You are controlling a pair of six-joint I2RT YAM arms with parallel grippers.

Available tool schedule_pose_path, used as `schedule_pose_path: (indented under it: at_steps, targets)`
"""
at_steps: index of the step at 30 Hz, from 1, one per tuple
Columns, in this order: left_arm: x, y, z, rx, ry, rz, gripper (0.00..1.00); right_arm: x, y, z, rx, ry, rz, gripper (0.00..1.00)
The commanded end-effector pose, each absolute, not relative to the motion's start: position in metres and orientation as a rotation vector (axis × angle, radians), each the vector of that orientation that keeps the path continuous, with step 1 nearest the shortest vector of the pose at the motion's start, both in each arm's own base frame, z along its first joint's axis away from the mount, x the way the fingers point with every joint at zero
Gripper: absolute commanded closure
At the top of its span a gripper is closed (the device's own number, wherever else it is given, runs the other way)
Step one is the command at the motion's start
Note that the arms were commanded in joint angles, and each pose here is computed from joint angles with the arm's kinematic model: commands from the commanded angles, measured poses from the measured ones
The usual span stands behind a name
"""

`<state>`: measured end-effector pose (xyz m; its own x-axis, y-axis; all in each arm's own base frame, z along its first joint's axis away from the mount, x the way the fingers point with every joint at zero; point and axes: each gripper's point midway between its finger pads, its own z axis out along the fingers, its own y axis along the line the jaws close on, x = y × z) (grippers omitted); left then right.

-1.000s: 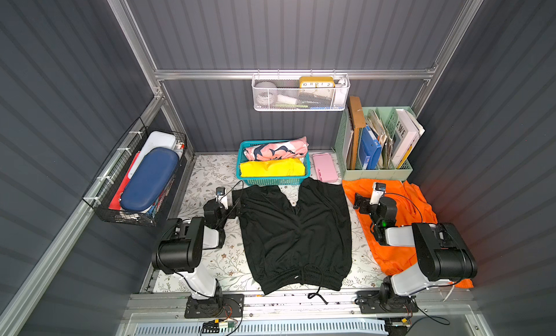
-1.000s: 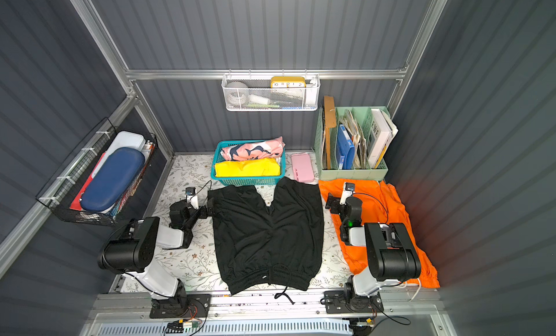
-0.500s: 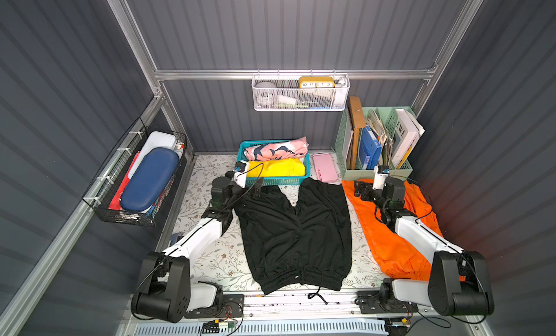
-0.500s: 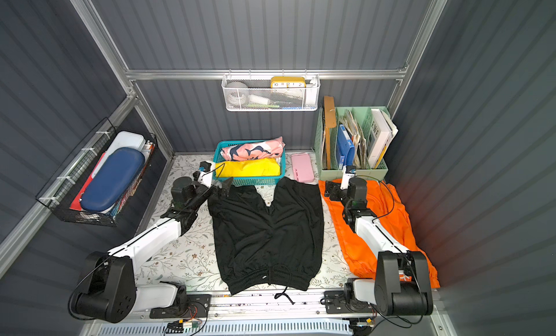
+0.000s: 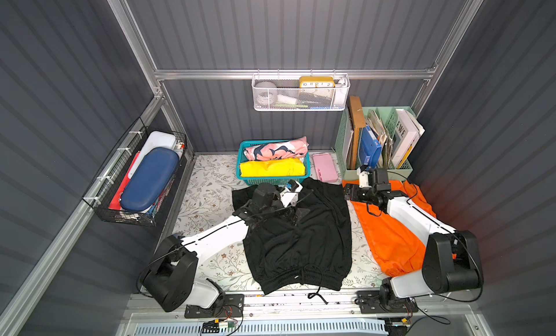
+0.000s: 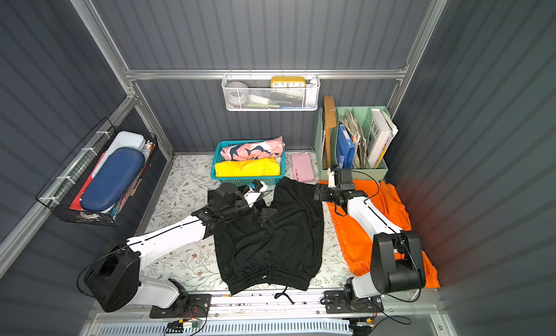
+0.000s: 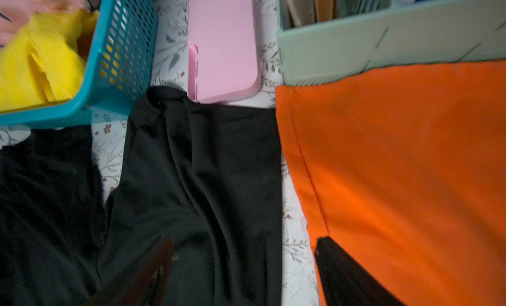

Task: Roll up the shorts
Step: Fold the shorts at the center of the board.

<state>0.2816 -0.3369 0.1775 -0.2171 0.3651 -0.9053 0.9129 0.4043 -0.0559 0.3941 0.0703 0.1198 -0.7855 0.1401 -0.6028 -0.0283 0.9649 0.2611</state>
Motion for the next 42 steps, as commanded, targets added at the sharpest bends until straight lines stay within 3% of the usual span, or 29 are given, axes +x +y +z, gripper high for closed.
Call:
schedule_pose_path:
  at_steps: [1,9,16,22,29,36,38,40,41,42]
  targets:
    - [0.267,-0.342,0.138,1.147,1.918,-0.834,0.05,0.385,0.077,0.105,0.078,2.561,0.303,0.13]
    - [0.251,-0.338,0.083,1.108,2.148,-0.878,0.21,0.388,0.089,0.086,0.084,2.651,0.266,0.13]
    - [0.240,-0.321,0.046,1.029,2.353,-0.849,0.46,0.387,0.088,0.066,0.107,2.745,0.238,0.14]
    - [0.238,-0.291,0.018,0.905,2.516,-0.687,0.52,0.393,0.088,0.067,0.113,2.739,0.233,0.14]
    - [0.242,-0.256,-0.017,0.737,2.738,-0.504,0.85,0.393,0.092,0.063,0.105,2.755,0.256,0.14]
    - [0.259,-0.237,-0.013,0.642,2.753,-0.395,0.96,0.392,0.090,0.059,0.107,2.771,0.238,0.14]
    - [0.264,-0.242,0.000,0.649,2.711,-0.439,0.94,0.393,0.090,0.058,0.104,2.774,0.237,0.14]
    - [0.270,-0.258,0.023,0.712,2.617,-0.533,0.73,0.393,0.089,0.059,0.102,2.774,0.230,0.13]
    - [0.273,-0.267,0.037,0.769,2.557,-0.571,0.56,0.394,0.088,0.059,0.106,2.773,0.223,0.13]
    - [0.273,-0.278,0.054,0.833,2.489,-0.636,0.45,0.395,0.088,0.060,0.106,2.770,0.227,0.13]
